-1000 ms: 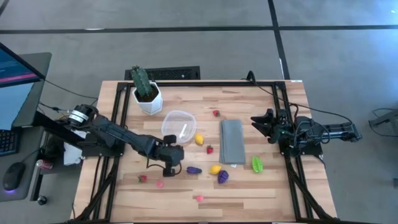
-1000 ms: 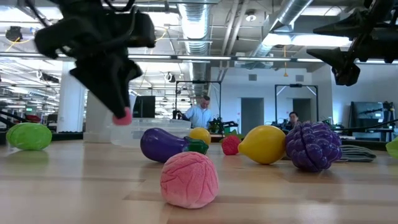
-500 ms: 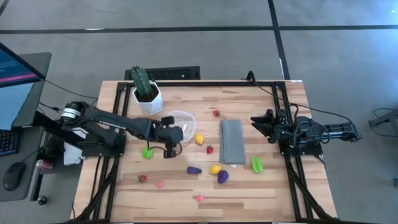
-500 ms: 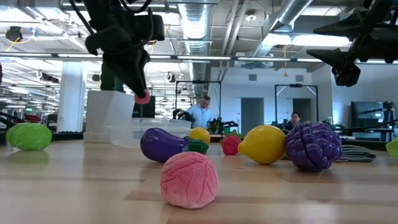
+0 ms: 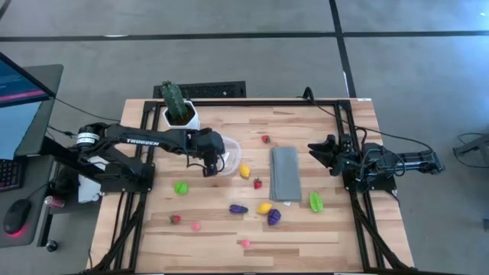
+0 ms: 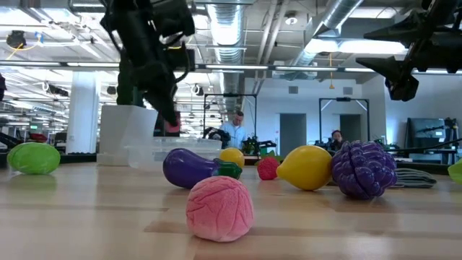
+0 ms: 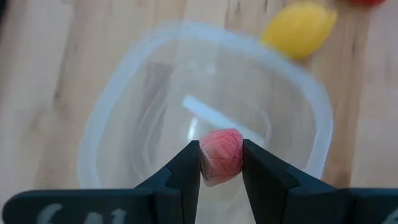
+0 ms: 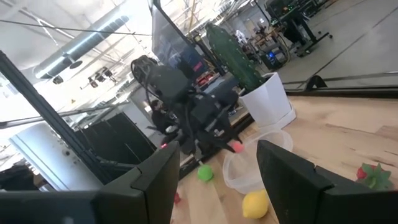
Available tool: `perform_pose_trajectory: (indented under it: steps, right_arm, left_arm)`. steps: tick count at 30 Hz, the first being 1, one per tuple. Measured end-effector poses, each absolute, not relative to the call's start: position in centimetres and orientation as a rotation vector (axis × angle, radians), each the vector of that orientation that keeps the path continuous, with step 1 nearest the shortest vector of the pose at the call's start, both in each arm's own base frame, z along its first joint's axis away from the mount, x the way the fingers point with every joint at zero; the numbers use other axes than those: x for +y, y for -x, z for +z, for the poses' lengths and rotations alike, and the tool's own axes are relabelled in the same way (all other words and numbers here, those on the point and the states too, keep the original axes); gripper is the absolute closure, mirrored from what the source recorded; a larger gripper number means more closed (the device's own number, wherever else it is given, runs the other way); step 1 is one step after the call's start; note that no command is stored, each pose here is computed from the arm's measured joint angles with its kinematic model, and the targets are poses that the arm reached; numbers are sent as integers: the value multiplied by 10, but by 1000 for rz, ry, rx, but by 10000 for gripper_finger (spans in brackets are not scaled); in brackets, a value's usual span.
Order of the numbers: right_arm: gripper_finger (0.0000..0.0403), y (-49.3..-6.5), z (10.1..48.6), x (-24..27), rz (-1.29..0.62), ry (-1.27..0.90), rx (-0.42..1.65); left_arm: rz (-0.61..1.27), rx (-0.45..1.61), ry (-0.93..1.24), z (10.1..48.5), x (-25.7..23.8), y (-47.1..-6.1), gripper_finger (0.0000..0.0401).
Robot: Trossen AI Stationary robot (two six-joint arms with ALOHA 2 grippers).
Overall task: Pick and placing Produce into tupperware
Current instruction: Put the top pink peach into the transparent container
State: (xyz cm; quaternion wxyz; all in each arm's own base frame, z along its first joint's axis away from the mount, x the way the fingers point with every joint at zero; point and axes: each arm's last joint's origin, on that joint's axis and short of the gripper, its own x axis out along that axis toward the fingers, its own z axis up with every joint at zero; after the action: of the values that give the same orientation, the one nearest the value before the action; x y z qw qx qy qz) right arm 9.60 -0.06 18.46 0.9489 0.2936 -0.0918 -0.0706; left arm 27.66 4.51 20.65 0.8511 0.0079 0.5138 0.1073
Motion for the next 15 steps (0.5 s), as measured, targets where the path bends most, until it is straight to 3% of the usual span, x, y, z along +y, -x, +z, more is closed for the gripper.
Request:
perform_pose_trajectory:
  steps: [15]
  right_arm:
    - [164,-96,185,-1,-146,-599,-188]
  left_arm:
    - [217,1072,37,194,51,-273,303]
